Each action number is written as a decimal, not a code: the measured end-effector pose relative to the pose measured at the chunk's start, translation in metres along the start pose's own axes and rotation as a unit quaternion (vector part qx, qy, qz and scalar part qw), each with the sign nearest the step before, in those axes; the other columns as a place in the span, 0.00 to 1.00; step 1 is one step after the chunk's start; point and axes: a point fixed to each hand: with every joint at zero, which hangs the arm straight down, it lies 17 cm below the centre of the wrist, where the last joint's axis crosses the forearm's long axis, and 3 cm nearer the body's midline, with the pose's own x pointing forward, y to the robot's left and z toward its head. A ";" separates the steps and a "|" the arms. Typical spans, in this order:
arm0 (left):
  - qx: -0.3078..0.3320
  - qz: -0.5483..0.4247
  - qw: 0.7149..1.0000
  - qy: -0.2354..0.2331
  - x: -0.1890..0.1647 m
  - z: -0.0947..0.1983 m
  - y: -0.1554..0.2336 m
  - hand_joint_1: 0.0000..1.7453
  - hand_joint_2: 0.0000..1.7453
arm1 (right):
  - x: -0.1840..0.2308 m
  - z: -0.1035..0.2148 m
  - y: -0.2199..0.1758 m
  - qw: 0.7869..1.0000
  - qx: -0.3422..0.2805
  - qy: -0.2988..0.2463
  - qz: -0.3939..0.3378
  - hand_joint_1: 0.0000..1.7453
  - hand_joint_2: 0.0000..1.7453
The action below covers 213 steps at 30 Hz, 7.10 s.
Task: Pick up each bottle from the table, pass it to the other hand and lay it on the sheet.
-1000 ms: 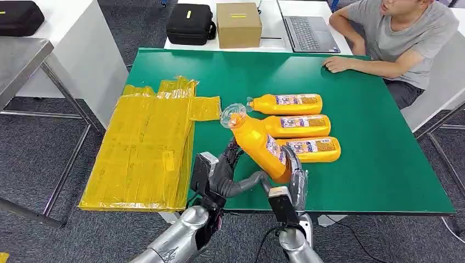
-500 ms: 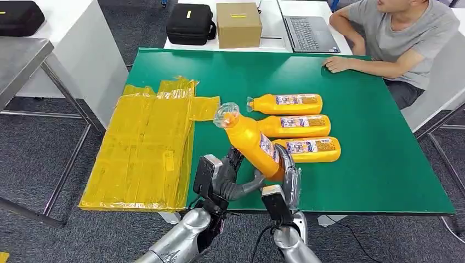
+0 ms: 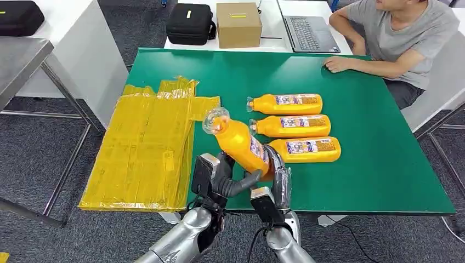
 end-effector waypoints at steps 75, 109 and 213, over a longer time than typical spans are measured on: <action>0.113 -0.168 0.975 -0.093 0.039 -0.020 0.074 1.00 1.00 | -0.029 0.012 0.016 0.996 -0.017 0.081 -0.038 0.00 1.00; 0.156 -0.702 0.694 0.040 0.028 0.023 0.290 1.00 1.00 | -0.088 0.055 -0.027 0.981 -0.073 0.179 -0.034 0.00 1.00; -0.056 -0.758 0.648 0.047 -0.063 0.011 0.169 0.00 0.00 | -0.092 0.058 -0.022 0.979 -0.072 0.187 -0.021 0.00 1.00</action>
